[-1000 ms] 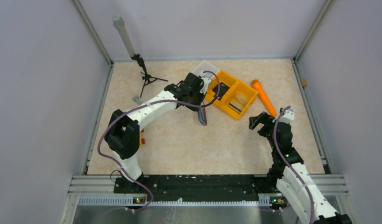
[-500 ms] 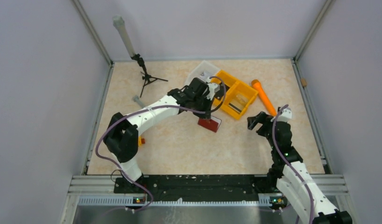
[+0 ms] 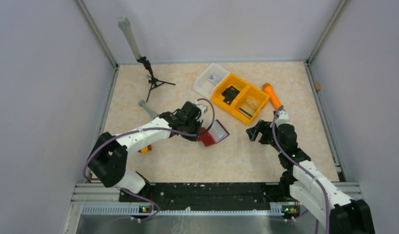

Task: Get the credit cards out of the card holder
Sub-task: Open the card holder at the center of the board.

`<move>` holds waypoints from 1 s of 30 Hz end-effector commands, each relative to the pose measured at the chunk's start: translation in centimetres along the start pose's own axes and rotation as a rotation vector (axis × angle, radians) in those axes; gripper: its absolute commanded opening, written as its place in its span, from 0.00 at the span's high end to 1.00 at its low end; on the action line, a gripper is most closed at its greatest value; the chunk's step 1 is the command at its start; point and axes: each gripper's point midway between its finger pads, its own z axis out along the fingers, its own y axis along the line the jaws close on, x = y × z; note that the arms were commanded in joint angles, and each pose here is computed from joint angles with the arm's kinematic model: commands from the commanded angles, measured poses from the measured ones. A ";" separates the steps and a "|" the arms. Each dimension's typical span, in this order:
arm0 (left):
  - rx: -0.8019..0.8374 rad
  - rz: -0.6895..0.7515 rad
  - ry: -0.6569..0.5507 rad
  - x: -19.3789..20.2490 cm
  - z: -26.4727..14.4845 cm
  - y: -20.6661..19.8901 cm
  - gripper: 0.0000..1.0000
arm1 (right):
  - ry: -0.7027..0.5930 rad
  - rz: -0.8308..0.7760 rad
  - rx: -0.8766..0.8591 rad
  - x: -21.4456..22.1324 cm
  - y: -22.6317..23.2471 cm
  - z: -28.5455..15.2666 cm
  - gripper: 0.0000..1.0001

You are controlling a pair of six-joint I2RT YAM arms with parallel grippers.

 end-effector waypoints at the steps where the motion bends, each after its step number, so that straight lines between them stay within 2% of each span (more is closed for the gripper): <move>1: -0.121 -0.051 -0.025 0.9 0.2 2.6 1.00 | 0.020 -0.074 -0.114 -1.7 4.3 0.7 0.19; 4: -0.217 -0.090 0.006 2.1 0.3 4.5 1.00 | 0.091 -0.112 -0.133 -0.8 6.3 1.3 0.20; 7: -0.262 -0.115 0.056 3.1 0.6 5.4 1.00 | 0.158 -0.122 -0.133 0.0 7.4 2.2 0.25; 17: -0.422 -0.135 0.132 5.0 1.7 8.1 1.00 | 0.417 -0.068 -0.071 4.5 8.4 5.1 0.26; 21: -0.419 -0.134 0.121 5.0 1.8 8.1 1.00 | 0.478 -0.031 -0.110 6.0 9.1 5.8 0.41; 30: -0.418 -0.114 0.102 4.6 1.7 7.8 1.00 | 0.537 0.022 -0.155 8.0 10.6 7.3 0.53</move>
